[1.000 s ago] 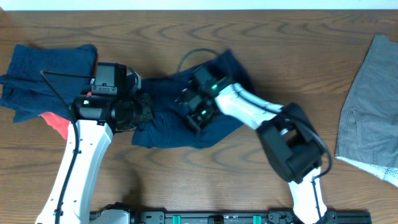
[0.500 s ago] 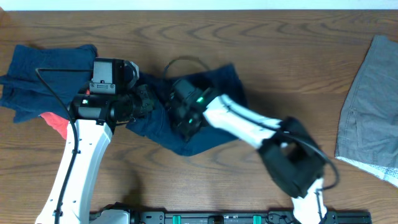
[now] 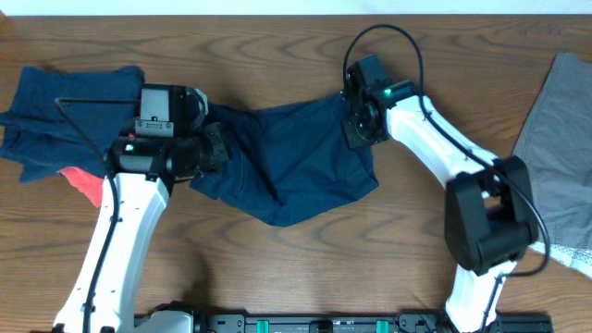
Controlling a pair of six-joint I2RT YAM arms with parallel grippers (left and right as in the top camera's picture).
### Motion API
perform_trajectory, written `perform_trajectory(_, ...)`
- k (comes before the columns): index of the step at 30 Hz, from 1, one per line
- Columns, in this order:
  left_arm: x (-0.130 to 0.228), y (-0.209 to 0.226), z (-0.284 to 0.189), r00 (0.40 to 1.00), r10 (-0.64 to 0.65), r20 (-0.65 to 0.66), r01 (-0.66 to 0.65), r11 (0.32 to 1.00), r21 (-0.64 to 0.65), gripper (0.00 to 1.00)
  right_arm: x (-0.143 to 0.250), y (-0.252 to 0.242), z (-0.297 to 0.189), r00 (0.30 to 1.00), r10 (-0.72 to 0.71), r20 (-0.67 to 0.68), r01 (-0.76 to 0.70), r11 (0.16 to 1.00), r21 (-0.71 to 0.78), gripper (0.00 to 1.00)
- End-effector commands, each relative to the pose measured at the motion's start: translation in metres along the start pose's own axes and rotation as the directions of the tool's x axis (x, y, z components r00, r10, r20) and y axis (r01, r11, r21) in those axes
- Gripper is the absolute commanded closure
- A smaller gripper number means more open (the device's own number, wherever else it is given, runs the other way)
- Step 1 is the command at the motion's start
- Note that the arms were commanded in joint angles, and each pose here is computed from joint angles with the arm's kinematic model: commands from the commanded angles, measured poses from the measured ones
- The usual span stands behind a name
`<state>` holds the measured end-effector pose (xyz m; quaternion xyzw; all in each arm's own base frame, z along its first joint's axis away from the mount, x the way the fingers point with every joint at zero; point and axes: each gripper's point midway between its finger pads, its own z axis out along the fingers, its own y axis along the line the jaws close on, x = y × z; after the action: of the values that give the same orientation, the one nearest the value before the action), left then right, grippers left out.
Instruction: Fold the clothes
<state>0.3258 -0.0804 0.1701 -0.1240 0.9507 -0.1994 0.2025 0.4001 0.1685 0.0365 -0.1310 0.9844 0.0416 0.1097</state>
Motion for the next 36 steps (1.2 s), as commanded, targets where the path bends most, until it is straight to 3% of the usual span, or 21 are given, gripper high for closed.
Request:
perform_trajectory(1, -0.008, -0.015, 0.004, 1.000, -0.013, 0.005, 0.013, 0.999, 0.033, 0.94, 0.018, -0.005, 0.027, 0.996, -0.017, -0.083, 0.018, 1.000, 0.015, 0.99)
perform_trajectory(12, -0.021, -0.084, 0.030, 0.998, 0.002, 0.070, -0.016, 0.980, 0.200, 0.94, 0.061, 0.022, 0.065, 0.967, -0.047, -0.252, 0.050, 0.999, 0.004, 0.99)
perform_trajectory(24, 0.005, -0.134, 0.094, 1.000, 0.027, -0.006, -0.025, 0.963, 0.267, 0.93, 0.083, 0.036, 0.060, 0.948, -0.030, -0.318, 0.046, 0.998, 0.042, 0.99)
perform_trajectory(28, 0.010, -0.140, 0.094, 0.999, 0.039, -0.029, -0.029, 0.955, 0.296, 0.68, 0.081, 0.020, 0.051, 0.946, 0.028, -0.323, 0.001, 0.996, 0.090, 0.98)
perform_trajectory(29, 0.008, -0.142, 0.091, 0.999, 0.040, -0.026, -0.030, 0.950, 0.311, 0.60, 0.078, 0.015, 0.045, 0.948, 0.038, -0.317, -0.008, 0.995, 0.098, 0.97)
perform_trajectory(30, 0.006, -0.143, 0.088, 0.999, 0.043, -0.019, -0.035, 0.946, 0.323, 0.46, 0.073, 0.008, 0.037, 0.951, 0.052, -0.305, -0.019, 0.994, 0.110, 0.96)
perform_trajectory(31, 0.003, -0.144, 0.083, 0.998, 0.057, -0.007, -0.051, 0.940, 0.337, 0.41, 0.068, 0.002, 0.029, 0.955, 0.065, -0.291, -0.031, 0.992, 0.123, 0.96)
perform_trajectory(36, -0.020, -0.129, 0.070, 0.990, 0.113, 0.083, -0.134, 0.938, 0.321, 0.41, 0.033, -0.036, -0.036, 0.977, 0.144, -0.155, -0.116, 0.978, 0.173, 0.93)
